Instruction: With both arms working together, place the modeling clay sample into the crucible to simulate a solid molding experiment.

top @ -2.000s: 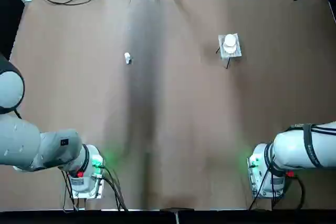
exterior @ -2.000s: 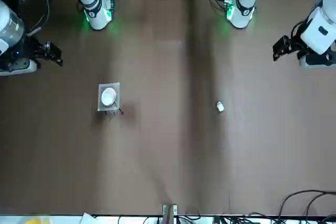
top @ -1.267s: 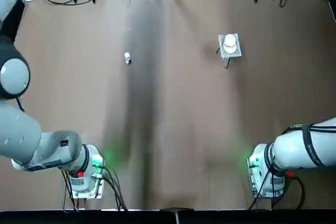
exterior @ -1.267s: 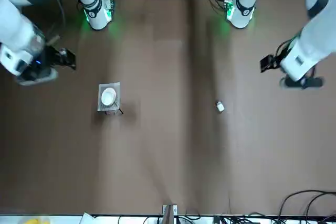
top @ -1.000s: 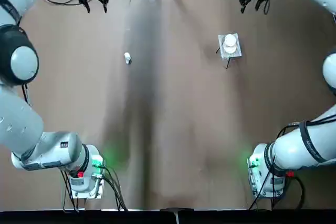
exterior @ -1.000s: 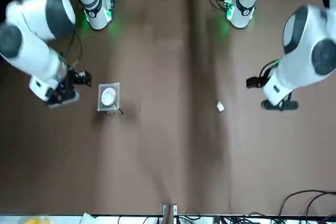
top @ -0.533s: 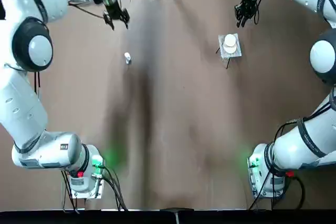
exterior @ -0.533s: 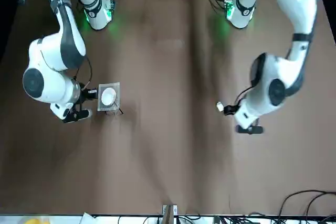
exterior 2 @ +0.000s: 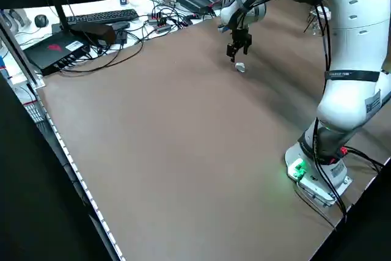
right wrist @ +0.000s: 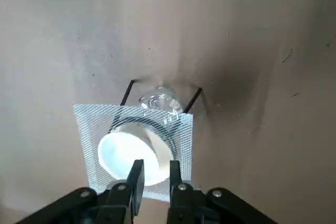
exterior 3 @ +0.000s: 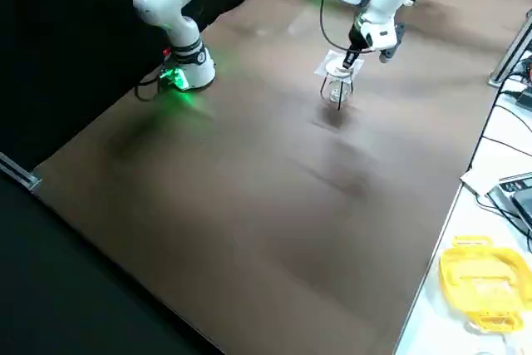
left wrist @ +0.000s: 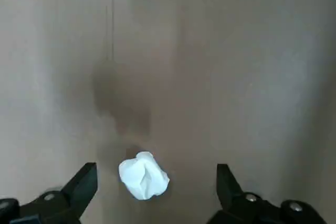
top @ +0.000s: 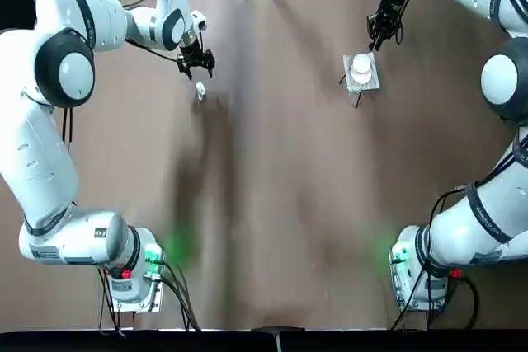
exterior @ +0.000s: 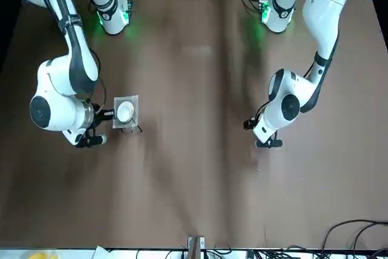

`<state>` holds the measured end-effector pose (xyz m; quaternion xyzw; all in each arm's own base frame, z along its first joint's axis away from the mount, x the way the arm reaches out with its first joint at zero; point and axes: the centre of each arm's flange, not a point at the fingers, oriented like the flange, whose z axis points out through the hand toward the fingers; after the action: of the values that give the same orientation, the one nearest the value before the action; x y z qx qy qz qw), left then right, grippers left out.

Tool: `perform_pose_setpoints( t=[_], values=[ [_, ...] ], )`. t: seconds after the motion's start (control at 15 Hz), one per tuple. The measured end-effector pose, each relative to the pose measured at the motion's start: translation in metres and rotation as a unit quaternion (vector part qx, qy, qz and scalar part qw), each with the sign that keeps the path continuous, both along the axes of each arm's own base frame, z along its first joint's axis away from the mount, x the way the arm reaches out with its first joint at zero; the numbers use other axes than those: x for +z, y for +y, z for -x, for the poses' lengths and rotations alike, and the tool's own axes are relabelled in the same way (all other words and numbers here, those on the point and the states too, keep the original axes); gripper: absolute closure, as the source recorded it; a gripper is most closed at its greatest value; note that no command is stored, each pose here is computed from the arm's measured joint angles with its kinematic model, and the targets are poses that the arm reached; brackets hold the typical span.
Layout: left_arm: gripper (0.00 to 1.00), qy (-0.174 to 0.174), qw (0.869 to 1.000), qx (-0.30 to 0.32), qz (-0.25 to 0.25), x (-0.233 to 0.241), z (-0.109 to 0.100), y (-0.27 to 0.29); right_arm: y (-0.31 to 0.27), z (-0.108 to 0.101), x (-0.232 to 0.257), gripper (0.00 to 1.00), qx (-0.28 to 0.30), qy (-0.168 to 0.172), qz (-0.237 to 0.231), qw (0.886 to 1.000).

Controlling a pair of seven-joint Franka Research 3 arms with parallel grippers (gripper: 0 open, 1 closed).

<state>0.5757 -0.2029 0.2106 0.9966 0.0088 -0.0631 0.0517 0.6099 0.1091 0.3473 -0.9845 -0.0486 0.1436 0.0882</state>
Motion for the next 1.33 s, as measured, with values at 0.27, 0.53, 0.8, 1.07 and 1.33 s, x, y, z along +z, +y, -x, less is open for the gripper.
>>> perform_pose_setpoints(
  t=[0.27, 0.53, 0.8, 1.07, 1.33],
  values=[
    [0.00, 0.014, 1.000, 0.020, -0.007, -0.011, 0.007, 0.003, -0.004, 0.003, -0.020, 0.74, -0.005, 0.011, 0.000, 1.000],
    [0.01, 0.024, 0.999, 0.030, -0.009, -0.020, 0.010, 0.003, 0.000, 0.005, -0.035, 0.74, -0.003, 0.024, 0.000, 1.000],
    [0.11, 0.029, 0.999, 0.040, -0.011, -0.025, 0.011, 0.004, 0.001, 0.005, -0.035, 0.74, -0.003, 0.024, -0.001, 1.000],
    [0.32, 0.029, 0.998, 0.046, -0.013, -0.026, 0.010, 0.008, 0.001, 0.003, -0.032, 0.74, -0.004, 0.021, -0.003, 1.000],
    [0.39, 0.031, 0.998, 0.048, -0.013, -0.028, 0.010, 0.010, 0.006, 0.004, -0.028, 0.74, -0.007, 0.024, -0.014, 1.000]
  ],
)
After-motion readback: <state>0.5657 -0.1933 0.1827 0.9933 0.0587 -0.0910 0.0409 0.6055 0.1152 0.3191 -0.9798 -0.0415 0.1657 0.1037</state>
